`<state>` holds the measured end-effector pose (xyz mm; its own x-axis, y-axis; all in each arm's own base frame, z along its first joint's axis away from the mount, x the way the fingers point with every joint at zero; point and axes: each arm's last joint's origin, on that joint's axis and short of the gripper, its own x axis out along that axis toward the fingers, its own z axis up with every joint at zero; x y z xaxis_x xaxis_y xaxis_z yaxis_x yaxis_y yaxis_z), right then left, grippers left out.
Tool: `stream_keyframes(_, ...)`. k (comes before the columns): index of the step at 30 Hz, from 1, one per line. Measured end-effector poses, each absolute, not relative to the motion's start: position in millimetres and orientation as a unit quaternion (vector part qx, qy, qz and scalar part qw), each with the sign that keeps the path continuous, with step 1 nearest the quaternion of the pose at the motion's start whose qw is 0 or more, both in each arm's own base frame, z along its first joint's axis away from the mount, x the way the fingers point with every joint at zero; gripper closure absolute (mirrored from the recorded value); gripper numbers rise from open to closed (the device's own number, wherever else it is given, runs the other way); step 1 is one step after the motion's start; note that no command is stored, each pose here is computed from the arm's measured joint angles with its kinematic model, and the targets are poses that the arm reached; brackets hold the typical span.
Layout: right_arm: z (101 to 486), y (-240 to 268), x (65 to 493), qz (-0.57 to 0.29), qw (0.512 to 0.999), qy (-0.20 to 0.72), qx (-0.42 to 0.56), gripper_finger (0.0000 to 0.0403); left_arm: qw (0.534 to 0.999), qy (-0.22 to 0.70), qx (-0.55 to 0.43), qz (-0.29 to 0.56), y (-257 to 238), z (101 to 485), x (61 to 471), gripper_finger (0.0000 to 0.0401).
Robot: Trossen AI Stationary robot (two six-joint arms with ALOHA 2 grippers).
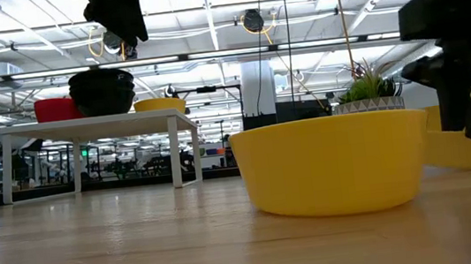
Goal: Pick & Place Mini bowls
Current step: Stack the yellow bowl on top of the yellow bowl on the shelf
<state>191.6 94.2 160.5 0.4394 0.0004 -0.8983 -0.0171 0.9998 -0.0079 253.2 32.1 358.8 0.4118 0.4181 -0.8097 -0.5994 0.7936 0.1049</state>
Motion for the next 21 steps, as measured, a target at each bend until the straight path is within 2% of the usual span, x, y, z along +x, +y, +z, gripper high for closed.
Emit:
stream_keyframes(8,159,92,188,0.002,0.838,0.545,-0.021,0.0271,0.834,0.448,-0.101,0.305,32,359,253,0.0194)
stream_keyframes(16,161,92,187,0.028,0.837,0.544,-0.059,0.0276,0.834,0.449,-0.101,0.305,32,359,253,0.0194)
stream_keyframes(21,177,93,190,0.030,0.845,0.531,-0.056,0.0277,0.834,0.448,-0.101,0.305,32,359,253,0.0194)
